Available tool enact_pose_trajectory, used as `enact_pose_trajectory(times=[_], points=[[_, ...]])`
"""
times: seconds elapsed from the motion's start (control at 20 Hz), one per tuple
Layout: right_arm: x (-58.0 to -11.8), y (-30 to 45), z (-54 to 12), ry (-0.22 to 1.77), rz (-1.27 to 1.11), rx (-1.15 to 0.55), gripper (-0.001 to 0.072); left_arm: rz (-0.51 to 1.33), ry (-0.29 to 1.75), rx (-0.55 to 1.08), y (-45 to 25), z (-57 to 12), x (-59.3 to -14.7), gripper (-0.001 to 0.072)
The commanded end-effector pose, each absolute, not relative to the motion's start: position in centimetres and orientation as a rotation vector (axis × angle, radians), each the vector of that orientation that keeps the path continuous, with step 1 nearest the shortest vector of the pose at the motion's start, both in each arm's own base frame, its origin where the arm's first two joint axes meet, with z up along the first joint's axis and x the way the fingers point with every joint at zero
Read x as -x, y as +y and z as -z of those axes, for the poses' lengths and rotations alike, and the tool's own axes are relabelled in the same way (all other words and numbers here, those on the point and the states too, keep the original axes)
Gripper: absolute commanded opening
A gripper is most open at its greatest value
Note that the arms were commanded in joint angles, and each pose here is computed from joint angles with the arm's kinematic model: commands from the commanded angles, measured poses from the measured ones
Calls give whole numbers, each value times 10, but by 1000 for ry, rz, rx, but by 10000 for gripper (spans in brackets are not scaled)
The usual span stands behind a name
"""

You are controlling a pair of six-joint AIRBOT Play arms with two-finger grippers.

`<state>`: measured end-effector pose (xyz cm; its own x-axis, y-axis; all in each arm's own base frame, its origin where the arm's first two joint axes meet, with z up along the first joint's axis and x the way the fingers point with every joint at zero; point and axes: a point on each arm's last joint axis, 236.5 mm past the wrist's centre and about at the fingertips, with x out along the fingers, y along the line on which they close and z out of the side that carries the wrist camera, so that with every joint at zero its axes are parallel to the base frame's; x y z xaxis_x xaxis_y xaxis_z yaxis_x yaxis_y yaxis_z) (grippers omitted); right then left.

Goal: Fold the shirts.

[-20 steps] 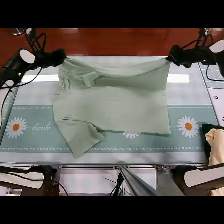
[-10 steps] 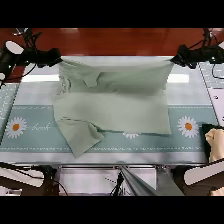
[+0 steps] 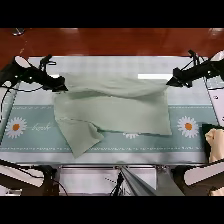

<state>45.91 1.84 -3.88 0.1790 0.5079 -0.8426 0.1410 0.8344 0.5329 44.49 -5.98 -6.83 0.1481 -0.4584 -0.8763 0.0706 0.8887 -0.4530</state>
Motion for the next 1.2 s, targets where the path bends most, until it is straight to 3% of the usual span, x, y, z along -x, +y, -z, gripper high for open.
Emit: enact_pose_trajectory(times=[0.0, 0.45, 0.5, 0.55, 0.6, 0.85, 0.95, 1.15], points=[[-452, 27, 59, 1412, -269, -549, 20, 387, 1408, 337, -58, 85, -437, 36], [-446, 14, 68, 1453, -181, -531, 37, 353, 1414, 372, -37, 86, -435, 42], [-448, 13, 68, 1447, -170, -543, 298, 352, 1421, 377, -39, 86, -434, 139], [-447, 16, 67, 1451, -177, -551, 653, 364, 1437, 378, -41, 85, -430, 520], [-442, 17, 66, 1471, -183, -557, 625, 377, 1461, 381, -43, 83, -424, 705], [-406, -2, 33, 1545, -146, -535, 625, 368, 1582, 480, -23, 57, -386, 704], [-394, -23, 15, 1477, -63, -460, 625, 315, 1564, 529, -5, 44, -367, 704], [-357, -11, 6, 1242, 2, -550, 625, 214, 1480, 587, 13, 45, -306, 704]])
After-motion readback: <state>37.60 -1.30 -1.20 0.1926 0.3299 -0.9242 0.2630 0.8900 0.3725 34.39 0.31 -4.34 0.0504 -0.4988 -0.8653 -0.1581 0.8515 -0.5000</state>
